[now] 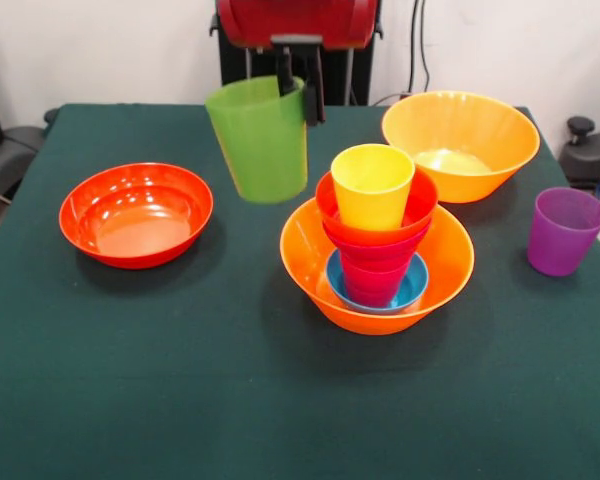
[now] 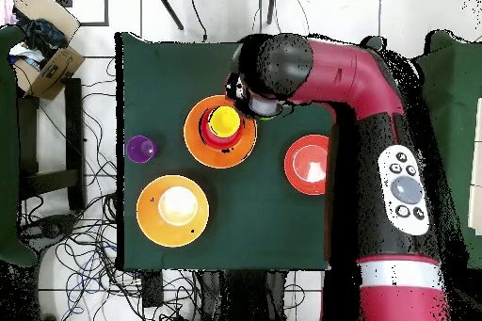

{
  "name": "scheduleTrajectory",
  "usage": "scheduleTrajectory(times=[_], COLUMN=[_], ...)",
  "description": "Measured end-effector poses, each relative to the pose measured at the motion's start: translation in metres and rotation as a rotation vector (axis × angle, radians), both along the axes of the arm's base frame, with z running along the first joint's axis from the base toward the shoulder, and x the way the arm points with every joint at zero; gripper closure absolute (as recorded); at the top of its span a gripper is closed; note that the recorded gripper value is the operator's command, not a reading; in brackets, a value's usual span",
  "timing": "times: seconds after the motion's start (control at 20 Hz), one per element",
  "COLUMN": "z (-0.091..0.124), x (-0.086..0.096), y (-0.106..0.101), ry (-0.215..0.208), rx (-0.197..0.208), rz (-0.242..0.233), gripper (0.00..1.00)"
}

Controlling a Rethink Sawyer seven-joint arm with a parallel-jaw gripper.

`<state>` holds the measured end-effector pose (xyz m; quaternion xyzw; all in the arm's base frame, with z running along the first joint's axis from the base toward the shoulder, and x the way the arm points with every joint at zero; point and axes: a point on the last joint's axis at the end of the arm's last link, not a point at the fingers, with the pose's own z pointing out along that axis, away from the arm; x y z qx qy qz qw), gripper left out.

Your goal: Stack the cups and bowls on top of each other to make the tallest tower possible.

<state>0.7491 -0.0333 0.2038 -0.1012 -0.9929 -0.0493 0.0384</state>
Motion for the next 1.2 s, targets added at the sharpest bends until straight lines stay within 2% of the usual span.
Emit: scheduleTrajectory(times=[0.25,0.45,0.65,0.8,1.0,1.2], z=[-0.011,-0.014,-0.011,-0.003,0.005,0.007], x=[0.007,0.004,-0.003,-0.009,-0.015,-0.017], y=[-0.002,-0.003,-0.003,-0.001,0.004,0.006], ry=[0.004,0.019,0.059,0.105,0.153,0.181], rx=[-0.008,-0.021,-0.028,-0.029,-0.017,-0.002], rz=[-0.026,-0.042,-0.058,-0.071,-0.09,-0.109], gripper=[1.0,1.0,1.0,1.0,1.0,1.0])
